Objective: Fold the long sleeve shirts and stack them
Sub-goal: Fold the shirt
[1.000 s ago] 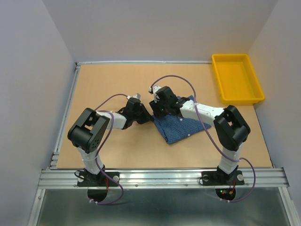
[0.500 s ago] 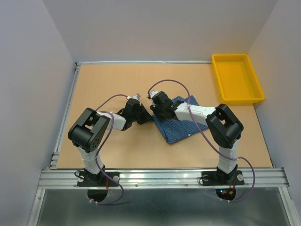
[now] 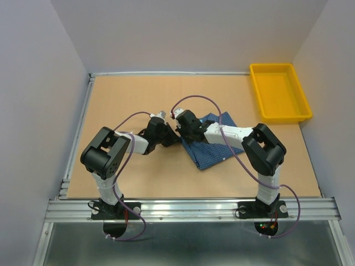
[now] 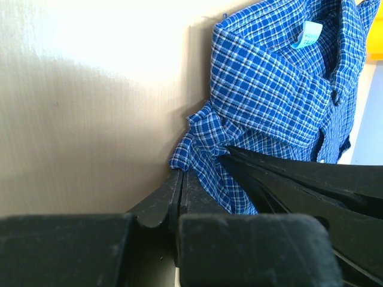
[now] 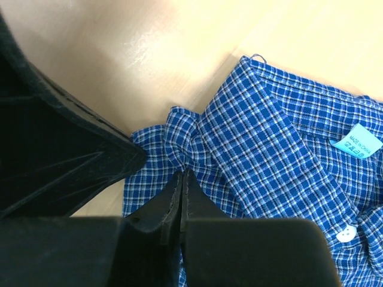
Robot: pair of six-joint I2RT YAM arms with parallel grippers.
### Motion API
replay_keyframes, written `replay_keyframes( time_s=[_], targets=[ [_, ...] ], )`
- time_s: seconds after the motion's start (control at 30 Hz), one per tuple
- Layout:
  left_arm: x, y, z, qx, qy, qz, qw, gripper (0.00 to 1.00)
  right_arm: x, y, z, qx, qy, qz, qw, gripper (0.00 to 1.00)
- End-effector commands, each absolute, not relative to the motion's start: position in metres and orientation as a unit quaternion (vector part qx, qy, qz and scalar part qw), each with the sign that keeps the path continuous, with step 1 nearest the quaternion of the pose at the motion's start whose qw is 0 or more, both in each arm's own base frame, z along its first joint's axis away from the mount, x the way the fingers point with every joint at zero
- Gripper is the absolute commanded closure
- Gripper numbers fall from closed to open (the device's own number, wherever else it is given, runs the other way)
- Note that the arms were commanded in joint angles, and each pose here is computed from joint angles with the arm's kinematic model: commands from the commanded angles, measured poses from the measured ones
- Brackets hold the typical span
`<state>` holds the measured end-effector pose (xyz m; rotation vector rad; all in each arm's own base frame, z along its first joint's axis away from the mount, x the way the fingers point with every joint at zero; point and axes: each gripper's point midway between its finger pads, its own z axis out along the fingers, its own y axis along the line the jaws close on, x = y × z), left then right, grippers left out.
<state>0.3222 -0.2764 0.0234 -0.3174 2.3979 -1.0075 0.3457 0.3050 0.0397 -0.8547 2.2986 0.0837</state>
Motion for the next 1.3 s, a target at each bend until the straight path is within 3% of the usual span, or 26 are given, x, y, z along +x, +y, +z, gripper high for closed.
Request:
replay_keyframes(
  time_s=[0.0, 0.4, 0.8, 1.0, 1.1, 1.13, 1.17, 1.23, 1.27],
  targets=[
    [0.304, -0.269, 0.004, -0.116, 0.899, -0.356, 0.226, 1.0, 0.349, 0.337, 0.098, -0.326, 0.854, 0.108, 0.392, 0.99],
    [0.304, -0.268, 0.007, -0.123, 0.895, -0.362, 0.229, 1.0, 0.334, 0.348, 0.122, -0.312, 0.848, 0.17, 0.393, 0.99],
    [0.307, -0.268, 0.014, -0.134, 0.886, -0.374, 0.24, 1.0, 0.314, 0.347, 0.073, -0.3, 0.873, 0.188, 0.334, 0.96],
    [0.305, -0.264, 0.023, -0.14, 0.881, -0.376, 0.251, 0.94, 0.329, 0.334, 0.068, -0.274, 0.882, 0.14, 0.357, 0.8],
    [0.302, -0.257, 0.031, -0.148, 0.88, -0.371, 0.257, 0.85, 0.336, 0.334, 0.101, -0.264, 0.87, 0.148, 0.39, 0.7],
    [0.304, -0.255, 0.04, -0.15, 0.877, -0.371, 0.267, 0.73, 0.338, 0.336, 0.124, -0.258, 0.86, 0.16, 0.409, 0.57],
    [0.303, -0.253, 0.042, -0.151, 0.877, -0.368, 0.268, 0.67, 0.339, 0.336, 0.135, -0.255, 0.856, 0.164, 0.418, 0.51],
    [0.3, -0.246, 0.045, -0.155, 0.882, -0.354, 0.269, 0.6, 0.343, 0.33, 0.152, -0.241, 0.853, 0.17, 0.43, 0.34],
    [0.301, -0.245, 0.058, -0.155, 0.877, -0.358, 0.282, 0.57, 0.345, 0.327, 0.16, -0.233, 0.852, 0.174, 0.435, 0.3]
  ],
)
